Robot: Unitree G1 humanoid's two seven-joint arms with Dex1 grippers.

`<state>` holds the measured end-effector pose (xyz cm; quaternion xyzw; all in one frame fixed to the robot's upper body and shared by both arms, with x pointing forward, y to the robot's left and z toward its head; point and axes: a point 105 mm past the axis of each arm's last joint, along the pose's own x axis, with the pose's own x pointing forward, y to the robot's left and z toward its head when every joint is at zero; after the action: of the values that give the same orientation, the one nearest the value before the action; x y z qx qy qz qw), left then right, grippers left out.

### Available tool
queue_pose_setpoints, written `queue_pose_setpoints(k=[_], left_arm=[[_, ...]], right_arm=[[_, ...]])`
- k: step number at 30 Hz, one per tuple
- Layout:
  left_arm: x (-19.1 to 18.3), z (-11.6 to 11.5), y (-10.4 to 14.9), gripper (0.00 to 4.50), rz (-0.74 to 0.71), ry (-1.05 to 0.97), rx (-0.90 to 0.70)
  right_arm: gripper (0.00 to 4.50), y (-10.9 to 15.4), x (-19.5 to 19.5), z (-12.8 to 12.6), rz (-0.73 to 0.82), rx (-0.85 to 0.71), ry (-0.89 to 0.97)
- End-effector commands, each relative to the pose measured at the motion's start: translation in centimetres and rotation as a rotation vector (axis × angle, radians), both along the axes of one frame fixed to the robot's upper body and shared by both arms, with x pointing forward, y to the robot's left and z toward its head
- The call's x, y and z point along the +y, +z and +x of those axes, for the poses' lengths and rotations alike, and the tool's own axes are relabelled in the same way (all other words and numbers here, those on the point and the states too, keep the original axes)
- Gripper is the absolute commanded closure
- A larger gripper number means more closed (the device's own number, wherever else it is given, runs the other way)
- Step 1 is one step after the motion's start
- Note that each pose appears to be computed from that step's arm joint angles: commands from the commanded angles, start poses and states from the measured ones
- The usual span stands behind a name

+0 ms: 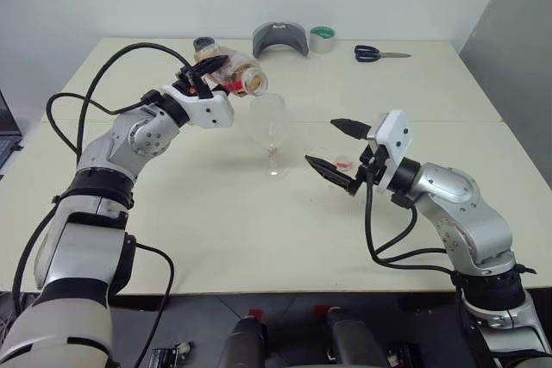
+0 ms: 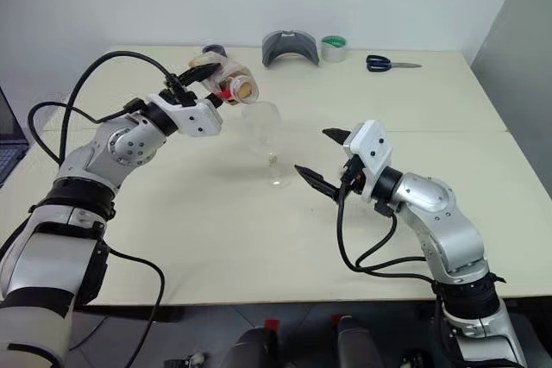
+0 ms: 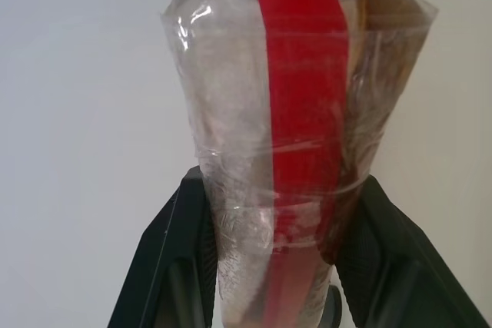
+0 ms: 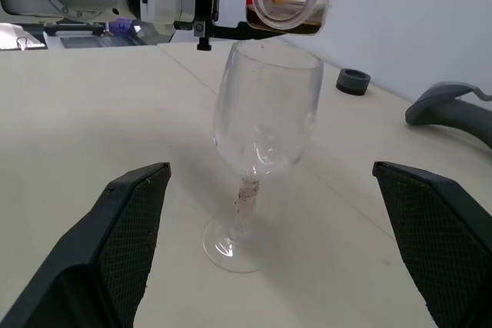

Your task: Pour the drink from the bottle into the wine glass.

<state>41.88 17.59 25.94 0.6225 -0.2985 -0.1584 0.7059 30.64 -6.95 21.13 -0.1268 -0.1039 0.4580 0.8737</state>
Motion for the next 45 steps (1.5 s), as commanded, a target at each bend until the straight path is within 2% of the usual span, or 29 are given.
queue_pose_setpoints(k=[1, 23, 37, 45], left_arm=[[0.1, -0.5, 2.8, 2.81, 0.001, -0.011, -0.098], [0.8, -0.6, 4.5, 2.81, 0.074, 0.012, -0.181], [0.9, -0.6, 4.8, 2.81, 0.094, 0.018, -0.206], [1.1, -0.6, 4.9, 2.81, 0.103, 0.025, -0.216]], right_arm=[[0.00, 1.2, 0.0, -0.4, 0.018, -0.034, 0.018], [0.00, 1.3, 0.3, -0.7, 0.043, -0.008, 0.056], [0.00, 1.6, 0.9, -1.7, 0.057, 0.049, 0.119], [0.00, 1.7, 0.9, -1.4, 0.042, 0.031, 0.097]])
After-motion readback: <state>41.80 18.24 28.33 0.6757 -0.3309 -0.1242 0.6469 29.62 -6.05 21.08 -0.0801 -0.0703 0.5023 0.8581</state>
